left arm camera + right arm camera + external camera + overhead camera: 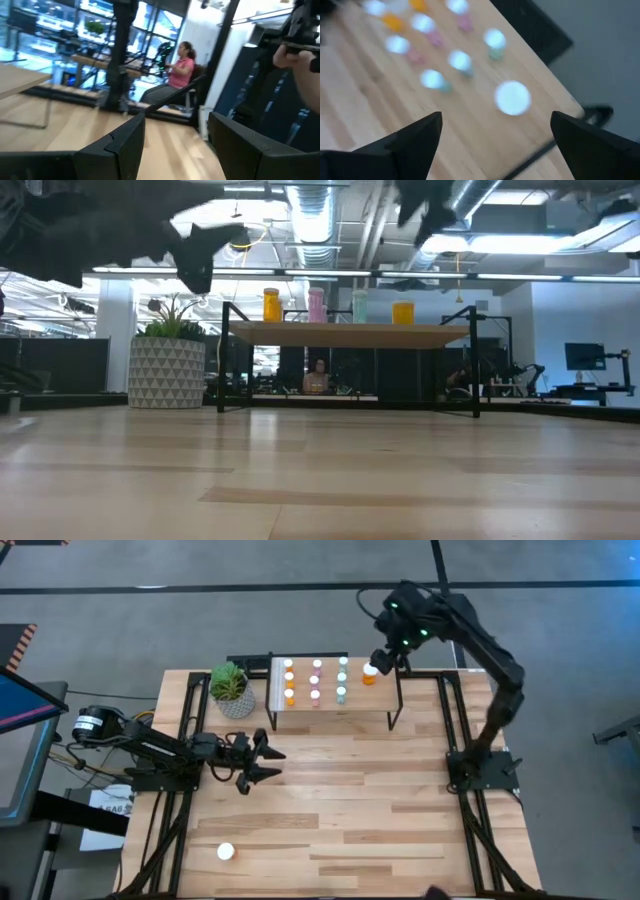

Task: Pick and place medicine bottles onto shelf by color
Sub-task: Put the big orange pill bottle on the shelf aligned with the other big orange pill bottle

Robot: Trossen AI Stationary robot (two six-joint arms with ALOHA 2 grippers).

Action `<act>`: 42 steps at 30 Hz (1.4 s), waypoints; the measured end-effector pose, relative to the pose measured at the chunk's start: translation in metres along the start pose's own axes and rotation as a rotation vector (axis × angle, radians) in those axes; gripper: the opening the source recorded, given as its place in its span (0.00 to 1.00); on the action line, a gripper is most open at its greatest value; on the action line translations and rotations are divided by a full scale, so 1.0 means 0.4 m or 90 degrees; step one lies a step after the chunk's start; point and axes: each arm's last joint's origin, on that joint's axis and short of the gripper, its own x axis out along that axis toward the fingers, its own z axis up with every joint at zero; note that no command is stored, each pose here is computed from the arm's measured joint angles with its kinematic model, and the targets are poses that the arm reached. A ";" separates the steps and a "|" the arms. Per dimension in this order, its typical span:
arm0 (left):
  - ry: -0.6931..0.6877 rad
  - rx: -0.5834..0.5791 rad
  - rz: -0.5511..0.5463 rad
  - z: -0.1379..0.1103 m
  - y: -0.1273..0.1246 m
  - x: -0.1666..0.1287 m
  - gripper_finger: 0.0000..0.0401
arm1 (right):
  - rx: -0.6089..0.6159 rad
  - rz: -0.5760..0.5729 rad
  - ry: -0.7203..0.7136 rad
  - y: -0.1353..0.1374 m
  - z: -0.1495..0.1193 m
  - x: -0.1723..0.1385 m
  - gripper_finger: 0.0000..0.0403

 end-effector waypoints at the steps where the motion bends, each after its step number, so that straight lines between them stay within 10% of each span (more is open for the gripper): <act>1: -0.002 0.001 -0.010 0.003 -0.006 0.005 0.52 | -0.015 0.011 -0.025 0.023 -0.006 -0.021 0.98; 22: 0.156 0.079 -0.009 0.031 -0.253 0.127 0.52 | -0.180 0.144 -0.216 0.443 -0.318 -0.026 0.98; 42: 0.259 0.070 0.053 -0.002 -0.439 0.040 0.52 | -0.207 0.229 -0.296 0.603 -0.421 0.048 0.97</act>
